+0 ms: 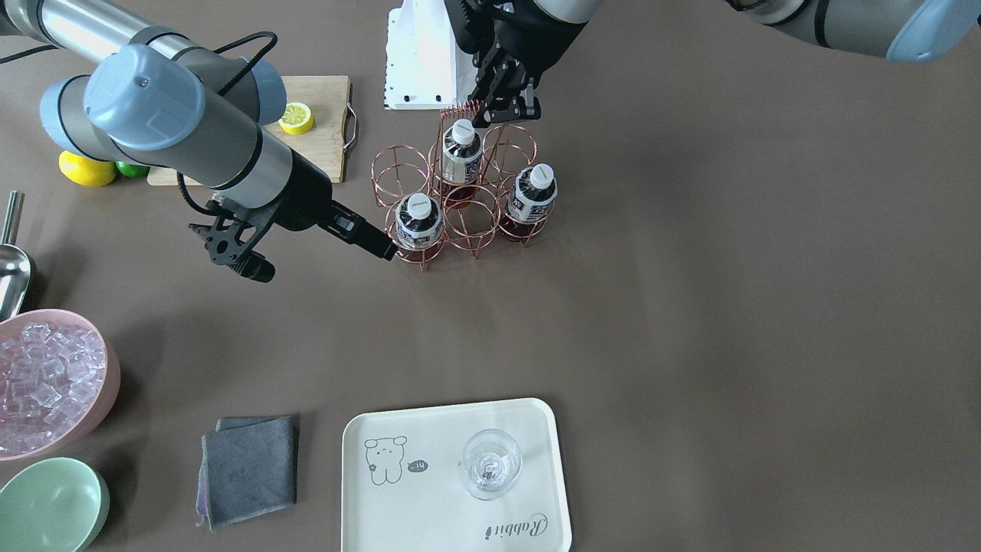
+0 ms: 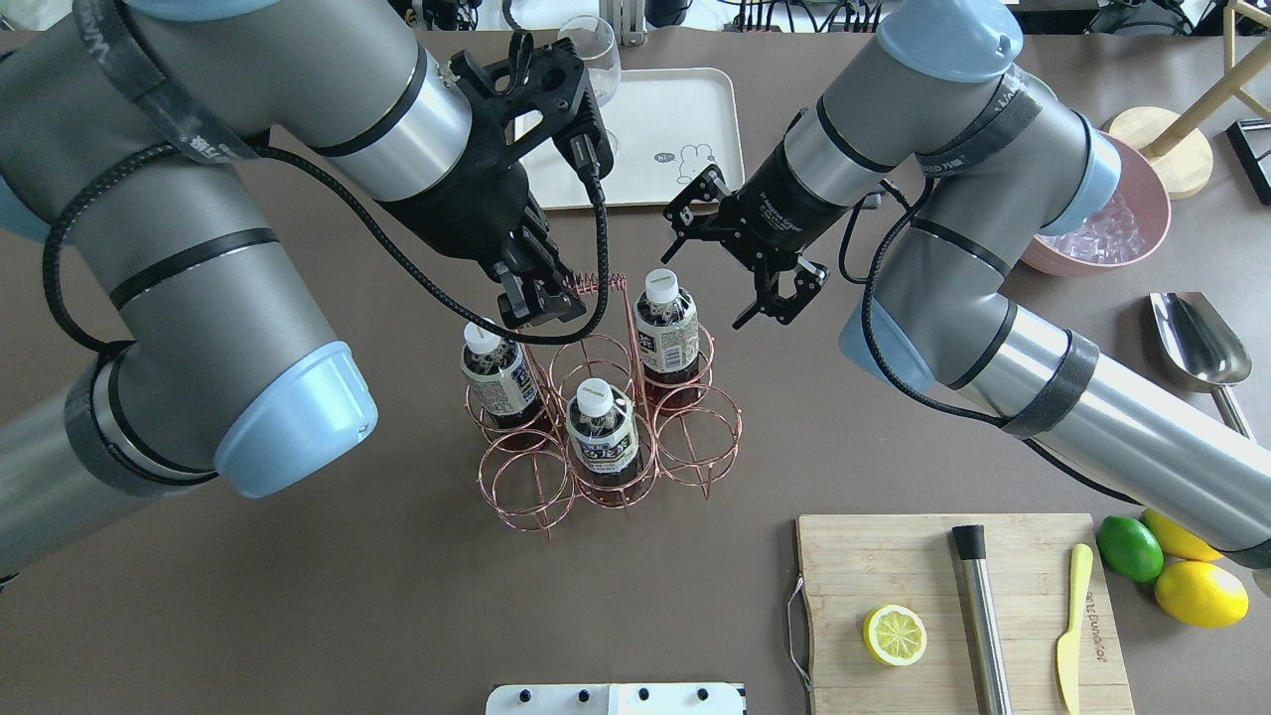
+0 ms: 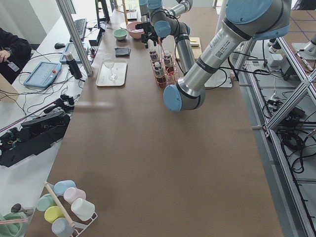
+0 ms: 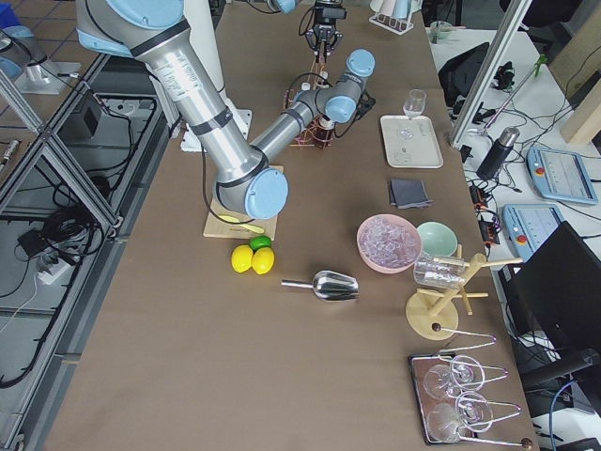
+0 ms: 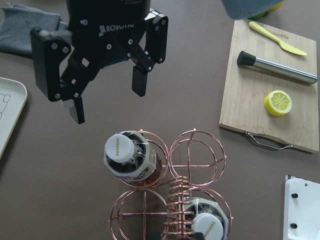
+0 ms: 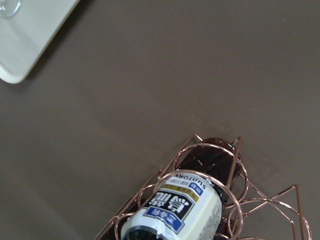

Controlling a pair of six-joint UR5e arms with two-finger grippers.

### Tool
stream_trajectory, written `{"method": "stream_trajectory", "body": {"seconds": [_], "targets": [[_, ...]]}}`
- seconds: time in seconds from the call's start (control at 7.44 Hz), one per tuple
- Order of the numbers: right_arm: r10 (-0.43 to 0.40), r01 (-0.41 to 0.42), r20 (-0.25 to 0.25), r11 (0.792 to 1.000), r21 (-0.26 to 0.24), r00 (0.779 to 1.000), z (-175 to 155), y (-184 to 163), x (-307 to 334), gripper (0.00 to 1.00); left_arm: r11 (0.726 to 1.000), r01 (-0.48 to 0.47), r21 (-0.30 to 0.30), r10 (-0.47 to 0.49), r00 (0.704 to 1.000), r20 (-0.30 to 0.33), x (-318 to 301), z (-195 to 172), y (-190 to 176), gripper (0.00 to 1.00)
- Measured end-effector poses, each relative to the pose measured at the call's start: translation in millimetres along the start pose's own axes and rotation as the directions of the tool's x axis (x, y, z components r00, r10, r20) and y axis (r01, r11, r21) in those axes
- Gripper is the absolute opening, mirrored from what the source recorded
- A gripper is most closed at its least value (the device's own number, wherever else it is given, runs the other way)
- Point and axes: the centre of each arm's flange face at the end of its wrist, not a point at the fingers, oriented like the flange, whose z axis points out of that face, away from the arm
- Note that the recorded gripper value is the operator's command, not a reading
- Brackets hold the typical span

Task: Take tea from basket to plate

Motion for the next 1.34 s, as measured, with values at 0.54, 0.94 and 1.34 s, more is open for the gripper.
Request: {"method": "stream_trajectory", "body": {"seconds": [0.54, 0.94, 1.34], "targets": [[0.015, -0.017, -0.021, 0.996, -0.083, 1.0, -12, 4, 0, 0.84, 1.0, 0.011, 0.005, -0.011, 1.0, 0.016, -7, -8, 2, 0.0], [0.012, -0.013, -0.006, 0.998, -0.069, 1.0, -16, 4, -15, 0.85, 1.0, 0.018, 0.008, -0.018, 1.0, 0.012, -13, -14, 4, 0.0], [0.027, -0.027, 0.012, 0.999, -0.037, 1.0, -20, -2, -46, 0.84, 1.0, 0.02, 0.008, -0.02, 1.0, 0.008, -14, -15, 4, 0.0]]}}
